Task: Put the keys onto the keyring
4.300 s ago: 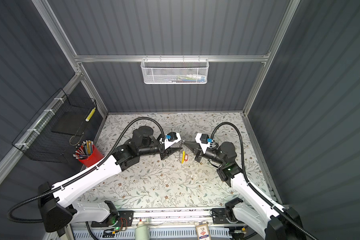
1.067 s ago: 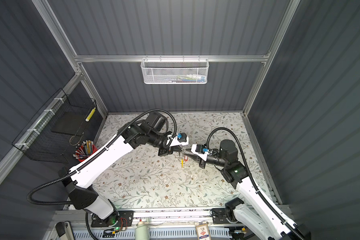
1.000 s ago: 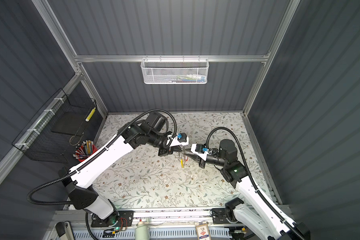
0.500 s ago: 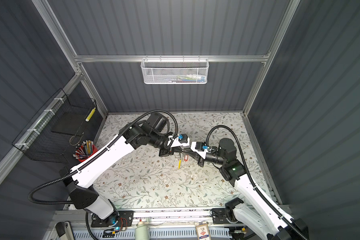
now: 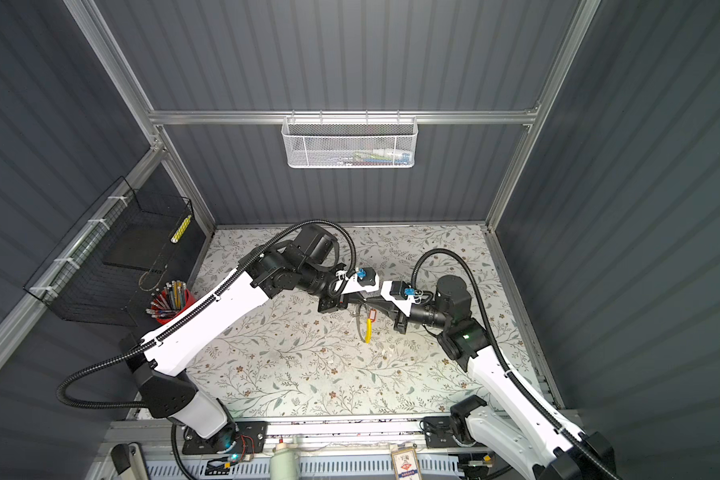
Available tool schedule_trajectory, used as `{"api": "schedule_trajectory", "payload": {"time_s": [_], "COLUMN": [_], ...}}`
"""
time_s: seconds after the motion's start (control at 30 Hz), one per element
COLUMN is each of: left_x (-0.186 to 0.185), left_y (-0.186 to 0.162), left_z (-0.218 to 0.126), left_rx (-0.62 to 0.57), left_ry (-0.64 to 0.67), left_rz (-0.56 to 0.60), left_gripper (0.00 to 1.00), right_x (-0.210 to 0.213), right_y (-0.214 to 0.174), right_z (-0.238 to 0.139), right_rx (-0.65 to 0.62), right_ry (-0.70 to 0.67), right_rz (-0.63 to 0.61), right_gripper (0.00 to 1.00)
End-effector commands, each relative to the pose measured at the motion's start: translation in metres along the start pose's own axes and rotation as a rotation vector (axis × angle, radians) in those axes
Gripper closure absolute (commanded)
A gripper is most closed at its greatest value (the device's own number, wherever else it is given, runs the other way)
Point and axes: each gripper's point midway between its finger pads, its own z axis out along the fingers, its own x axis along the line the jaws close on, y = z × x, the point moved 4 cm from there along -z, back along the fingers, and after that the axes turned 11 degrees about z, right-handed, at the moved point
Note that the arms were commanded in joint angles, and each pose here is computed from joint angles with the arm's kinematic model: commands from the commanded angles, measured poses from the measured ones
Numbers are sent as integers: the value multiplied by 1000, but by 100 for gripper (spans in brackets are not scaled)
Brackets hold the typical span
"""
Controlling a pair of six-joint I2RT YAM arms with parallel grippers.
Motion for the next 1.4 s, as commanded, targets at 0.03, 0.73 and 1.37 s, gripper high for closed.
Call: {"api": "schedule_trajectory", "payload": {"time_s": [0.03, 0.73, 1.37], "left_x": [0, 3, 12], "left_y": [16, -4, -8], "left_z": [-4, -29, -13], "left_rx": [-81, -146, -276], "left_ry": [11, 370, 426], "left_rz": [36, -89, -239], "left_gripper": [100, 49, 53], "right_x": [1, -2, -8], "right_y": [4, 23, 41], "right_z": [3, -3, -7], "right_rx": [-8, -162, -277], "right_ry": [15, -46, -93], "right_rz": [7, 13, 22], "right_gripper": [99, 100, 100]}}
